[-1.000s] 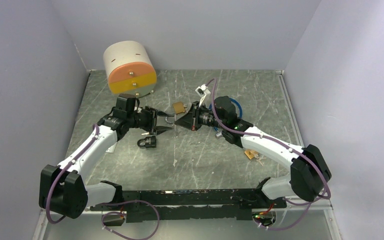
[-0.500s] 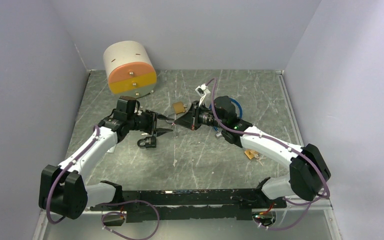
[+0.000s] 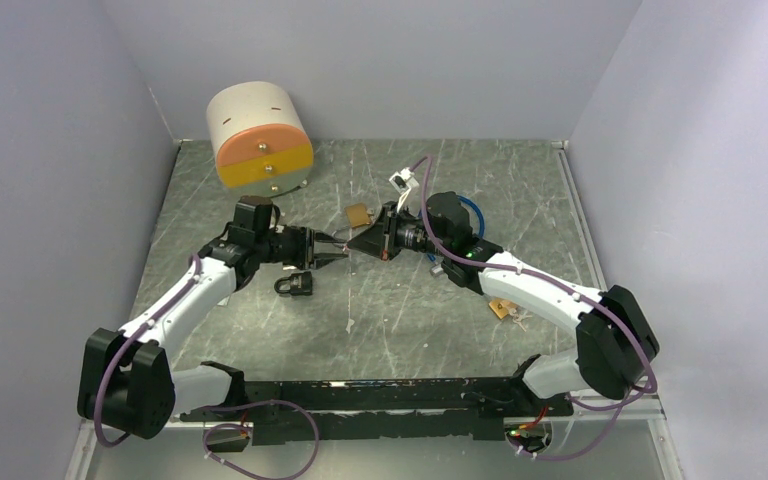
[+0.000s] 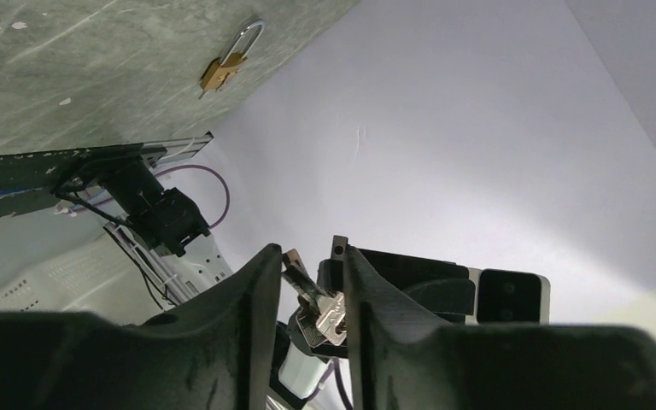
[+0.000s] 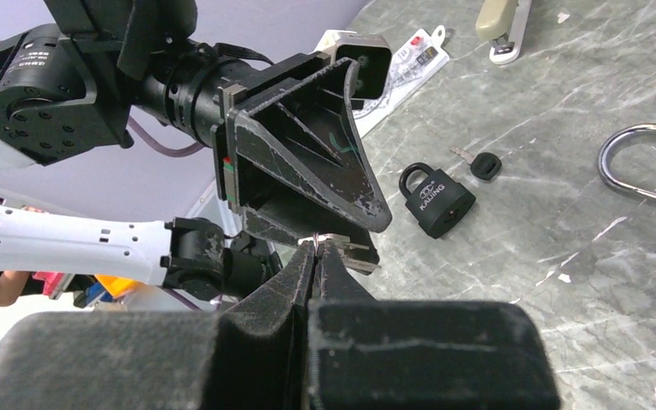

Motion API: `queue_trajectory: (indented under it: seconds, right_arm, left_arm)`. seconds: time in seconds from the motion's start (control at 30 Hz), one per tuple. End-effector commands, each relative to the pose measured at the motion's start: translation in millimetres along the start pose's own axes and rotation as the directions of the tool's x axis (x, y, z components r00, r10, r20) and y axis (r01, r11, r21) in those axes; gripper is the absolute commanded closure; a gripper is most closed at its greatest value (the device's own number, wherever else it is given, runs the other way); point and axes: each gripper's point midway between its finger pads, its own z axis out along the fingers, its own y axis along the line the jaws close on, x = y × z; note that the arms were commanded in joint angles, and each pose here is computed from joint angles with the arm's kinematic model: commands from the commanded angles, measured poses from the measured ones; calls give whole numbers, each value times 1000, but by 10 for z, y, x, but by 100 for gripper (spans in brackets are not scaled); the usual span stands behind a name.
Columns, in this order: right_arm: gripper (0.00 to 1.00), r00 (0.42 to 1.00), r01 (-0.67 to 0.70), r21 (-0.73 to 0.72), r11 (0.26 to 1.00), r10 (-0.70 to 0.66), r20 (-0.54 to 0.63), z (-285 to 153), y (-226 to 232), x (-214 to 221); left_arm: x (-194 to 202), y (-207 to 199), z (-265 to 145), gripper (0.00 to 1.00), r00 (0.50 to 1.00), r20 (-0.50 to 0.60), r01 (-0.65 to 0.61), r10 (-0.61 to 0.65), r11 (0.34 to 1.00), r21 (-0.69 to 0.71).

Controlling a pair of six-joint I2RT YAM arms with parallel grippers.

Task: Unlock with the key

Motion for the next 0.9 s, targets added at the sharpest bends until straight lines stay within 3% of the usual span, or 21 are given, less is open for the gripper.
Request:
queue_trajectory:
  seconds: [0.0, 0.2, 0.47, 0.6, 0.63, 0.7, 0.73, 0.77, 0.8, 0.87]
  right_arm:
    - [100, 997, 51, -79, 996, -47, 56, 12, 234, -216]
    - [100, 998, 48, -84, 995, -45, 46, -6, 237, -176]
    - [100, 999, 42, -83, 996, -39, 34, -20, 224, -128]
    - [100, 999, 26, -56, 998, -24, 26, -39, 190, -110]
    - [94, 1000, 13, -45, 999, -12, 27, -50, 184, -117]
    - [71, 999, 2, -44, 999, 0, 44, -99, 240, -180]
    - [52, 998, 2, -44, 999, 0, 60, -122, 270, -224]
    - [43, 997, 1, -45, 999, 3, 79, -154, 311, -276]
    - [36, 995, 3, -47, 999, 2, 102, -188, 357, -339]
    - [26, 988, 11, -55, 998, -2, 154, -265, 455, -476]
  left_arm:
    - [80, -87, -53, 67, 1000, -14, -14, 14, 999, 49]
    - [64, -109, -51, 84, 1000, 1, -28, 29, 998, 54]
    - [71, -152, -76, 96, 999, 8, -31, 31, 996, 85]
    - [66, -218, -93, 97, 993, 35, -118, 115, 986, 117]
    - [61, -257, -106, 98, 987, 55, -158, 152, 979, 130]
    - [42, -366, -150, 97, 960, 121, -270, 253, 950, 159]
    - [27, -417, -177, 97, 939, 161, -329, 303, 929, 169]
    - [19, -491, -213, 97, 908, 205, -402, 365, 897, 184]
    - [29, -584, -263, 97, 868, 252, -480, 428, 854, 201]
    - [35, -776, -389, 98, 739, 378, -656, 558, 724, 213]
